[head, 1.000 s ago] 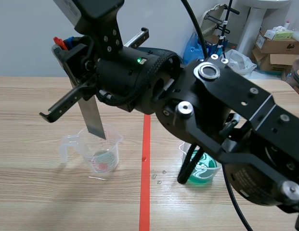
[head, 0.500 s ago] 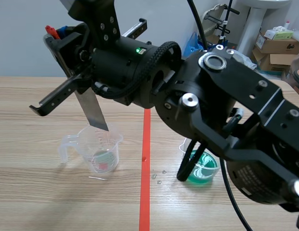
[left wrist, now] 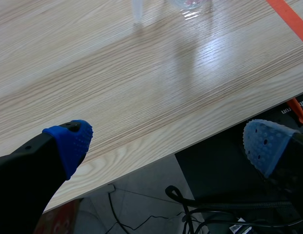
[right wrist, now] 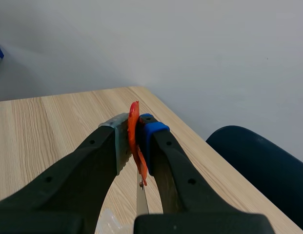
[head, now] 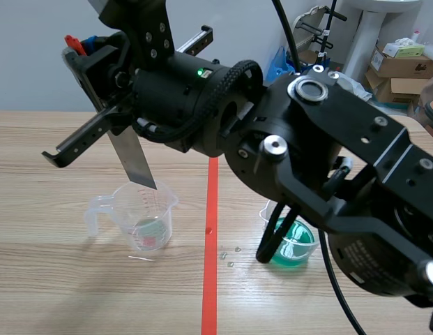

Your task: Do the redox reaction experiment

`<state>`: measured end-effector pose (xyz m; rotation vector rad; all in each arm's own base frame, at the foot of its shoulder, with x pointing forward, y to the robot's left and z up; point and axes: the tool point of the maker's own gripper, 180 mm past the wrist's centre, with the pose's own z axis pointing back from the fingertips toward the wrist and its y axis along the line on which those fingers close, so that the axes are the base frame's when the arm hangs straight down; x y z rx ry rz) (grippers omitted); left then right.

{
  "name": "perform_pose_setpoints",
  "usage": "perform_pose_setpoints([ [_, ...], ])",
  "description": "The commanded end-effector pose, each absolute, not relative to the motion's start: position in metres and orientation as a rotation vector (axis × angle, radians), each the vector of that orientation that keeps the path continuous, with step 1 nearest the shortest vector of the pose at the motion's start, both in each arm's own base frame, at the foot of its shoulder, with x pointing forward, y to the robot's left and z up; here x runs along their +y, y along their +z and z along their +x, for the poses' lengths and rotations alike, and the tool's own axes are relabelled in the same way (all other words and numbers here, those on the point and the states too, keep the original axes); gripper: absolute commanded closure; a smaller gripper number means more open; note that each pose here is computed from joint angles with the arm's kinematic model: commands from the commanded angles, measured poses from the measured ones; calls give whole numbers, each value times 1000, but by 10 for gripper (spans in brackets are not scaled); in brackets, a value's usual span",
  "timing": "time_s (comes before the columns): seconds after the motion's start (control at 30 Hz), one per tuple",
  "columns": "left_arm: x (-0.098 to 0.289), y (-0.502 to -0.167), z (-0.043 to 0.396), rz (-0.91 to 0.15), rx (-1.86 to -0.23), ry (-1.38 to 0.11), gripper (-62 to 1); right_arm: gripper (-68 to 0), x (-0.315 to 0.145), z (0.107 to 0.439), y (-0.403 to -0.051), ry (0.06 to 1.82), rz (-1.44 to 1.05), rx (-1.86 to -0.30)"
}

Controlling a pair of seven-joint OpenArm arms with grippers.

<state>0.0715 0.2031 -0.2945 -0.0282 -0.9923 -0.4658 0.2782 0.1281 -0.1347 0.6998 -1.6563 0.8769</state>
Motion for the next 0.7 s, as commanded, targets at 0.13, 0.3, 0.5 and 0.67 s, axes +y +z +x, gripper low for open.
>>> perform_pose_setpoints([
  [0.13, 202, -290, 74, -32, -1015, -466, -623, -15, 126, 279, -119, 860, 721, -1707],
  [0.3, 202, -290, 74, -32, -1014, -466, -623, -15, 126, 279, -118, 856, 727, -1705],
  [0.5, 202, -290, 74, -32, -1014, -466, -623, -15, 126, 279, -118, 856, 727, -1705],
  [0.67, 202, -290, 74, -32, -1014, -466, -623, -15, 126, 279, -118, 856, 727, -1705],
])
